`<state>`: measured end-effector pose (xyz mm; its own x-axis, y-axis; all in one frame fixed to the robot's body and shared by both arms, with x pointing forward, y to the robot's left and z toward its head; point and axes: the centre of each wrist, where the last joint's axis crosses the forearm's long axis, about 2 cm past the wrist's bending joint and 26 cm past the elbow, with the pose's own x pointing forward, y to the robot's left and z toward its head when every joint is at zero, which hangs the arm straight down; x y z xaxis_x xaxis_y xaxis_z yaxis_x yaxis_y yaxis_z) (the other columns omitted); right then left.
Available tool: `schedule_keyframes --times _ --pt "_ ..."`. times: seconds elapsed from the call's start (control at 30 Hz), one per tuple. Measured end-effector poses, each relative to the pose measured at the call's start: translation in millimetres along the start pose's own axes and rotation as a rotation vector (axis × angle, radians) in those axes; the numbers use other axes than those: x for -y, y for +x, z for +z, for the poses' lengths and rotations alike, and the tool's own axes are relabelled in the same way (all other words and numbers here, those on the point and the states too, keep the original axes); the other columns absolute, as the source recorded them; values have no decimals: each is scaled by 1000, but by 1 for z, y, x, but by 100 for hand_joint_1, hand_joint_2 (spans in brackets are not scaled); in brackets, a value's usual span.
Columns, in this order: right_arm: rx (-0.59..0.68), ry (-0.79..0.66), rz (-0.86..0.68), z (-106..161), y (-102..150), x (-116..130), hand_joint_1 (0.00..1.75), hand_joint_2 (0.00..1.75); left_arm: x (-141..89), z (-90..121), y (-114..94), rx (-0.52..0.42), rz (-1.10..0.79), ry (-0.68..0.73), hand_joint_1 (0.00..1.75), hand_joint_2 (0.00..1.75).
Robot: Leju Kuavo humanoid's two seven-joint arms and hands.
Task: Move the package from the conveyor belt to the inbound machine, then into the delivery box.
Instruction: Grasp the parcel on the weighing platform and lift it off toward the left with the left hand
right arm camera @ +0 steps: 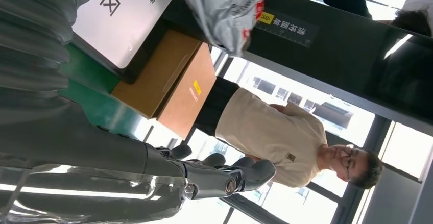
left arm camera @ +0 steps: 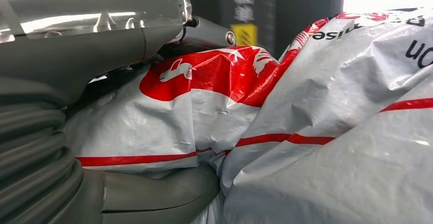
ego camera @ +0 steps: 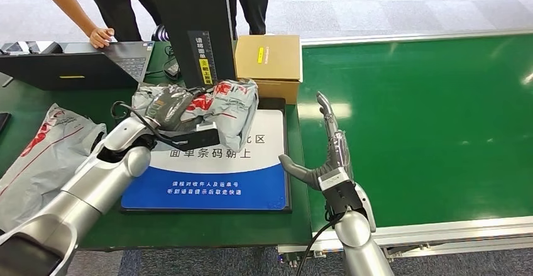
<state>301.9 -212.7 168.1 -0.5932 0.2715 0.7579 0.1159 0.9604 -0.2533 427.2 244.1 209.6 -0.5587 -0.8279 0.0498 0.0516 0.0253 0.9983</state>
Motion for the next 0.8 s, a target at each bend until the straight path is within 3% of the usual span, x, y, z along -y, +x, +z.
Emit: schedule_keyframes --times 0.2,0.4,0.8 --pt "-4 7 12 4 1 0 0 175 -12 22 -33 -149 72 130 175 175" --pt "-7 9 17 4 1 0 0 175 -15 46 -59 -236 135 202 175 175" --pt "-9 16 24 4 1 0 0 175 -17 70 -79 -319 168 290 175 175"
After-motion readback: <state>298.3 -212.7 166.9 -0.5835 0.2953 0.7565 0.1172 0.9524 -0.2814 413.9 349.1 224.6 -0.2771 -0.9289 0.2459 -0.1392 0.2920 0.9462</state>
